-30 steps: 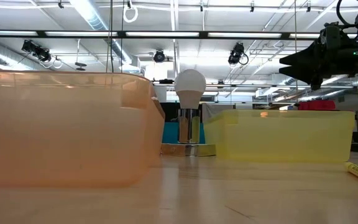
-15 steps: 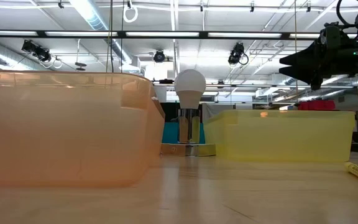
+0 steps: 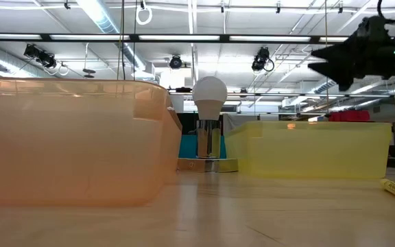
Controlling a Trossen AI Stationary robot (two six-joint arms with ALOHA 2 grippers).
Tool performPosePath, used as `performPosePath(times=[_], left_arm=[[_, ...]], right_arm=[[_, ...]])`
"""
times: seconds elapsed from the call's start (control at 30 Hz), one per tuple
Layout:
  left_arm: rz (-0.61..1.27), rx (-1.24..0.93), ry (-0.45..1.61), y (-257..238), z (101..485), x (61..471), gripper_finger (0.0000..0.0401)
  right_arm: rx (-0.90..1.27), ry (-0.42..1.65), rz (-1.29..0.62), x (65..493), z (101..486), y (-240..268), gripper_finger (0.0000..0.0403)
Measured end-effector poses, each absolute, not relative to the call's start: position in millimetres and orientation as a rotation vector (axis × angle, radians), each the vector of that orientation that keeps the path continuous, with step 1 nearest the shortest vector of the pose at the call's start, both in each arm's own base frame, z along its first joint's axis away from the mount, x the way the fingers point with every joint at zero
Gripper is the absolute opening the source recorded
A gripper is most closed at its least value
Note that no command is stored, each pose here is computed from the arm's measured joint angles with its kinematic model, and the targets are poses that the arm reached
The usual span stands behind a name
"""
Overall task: Pick & Place Markers
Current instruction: Put the small blue pen into the yellow bin
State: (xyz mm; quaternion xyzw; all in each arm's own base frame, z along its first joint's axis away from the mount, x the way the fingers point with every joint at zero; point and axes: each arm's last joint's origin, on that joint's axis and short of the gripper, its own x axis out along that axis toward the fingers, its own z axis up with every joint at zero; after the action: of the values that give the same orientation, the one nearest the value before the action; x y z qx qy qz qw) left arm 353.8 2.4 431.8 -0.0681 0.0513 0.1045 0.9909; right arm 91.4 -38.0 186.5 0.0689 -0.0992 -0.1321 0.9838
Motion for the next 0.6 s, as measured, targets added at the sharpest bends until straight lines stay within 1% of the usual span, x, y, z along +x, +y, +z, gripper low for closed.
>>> performPosePath(times=[0.07, 0.17, 0.3, 0.43, 0.6], left_arm=[[0.210, -0.137, 0.103, 2, 432, 354, 0.0030], [0.210, -0.139, 0.103, 2, 432, 354, 0.0030], [0.210, -0.149, 0.101, 2, 432, 354, 0.0030], [0.196, -0.156, 0.102, 2, 432, 354, 0.0030], [0.196, -0.157, 0.099, 2, 432, 354, 0.0030]], right_arm=[[0.088, -0.258, -0.234, 90, 193, -37, 0.0210], [0.066, -0.311, -0.217, 89, 199, -36, 0.0210], [0.117, -0.218, -0.226, 88, 213, -35, 0.0210], [0.133, -0.109, -0.234, 86, 246, -34, 0.0210], [0.231, -0.066, -0.233, 86, 294, -34, 0.0210]])
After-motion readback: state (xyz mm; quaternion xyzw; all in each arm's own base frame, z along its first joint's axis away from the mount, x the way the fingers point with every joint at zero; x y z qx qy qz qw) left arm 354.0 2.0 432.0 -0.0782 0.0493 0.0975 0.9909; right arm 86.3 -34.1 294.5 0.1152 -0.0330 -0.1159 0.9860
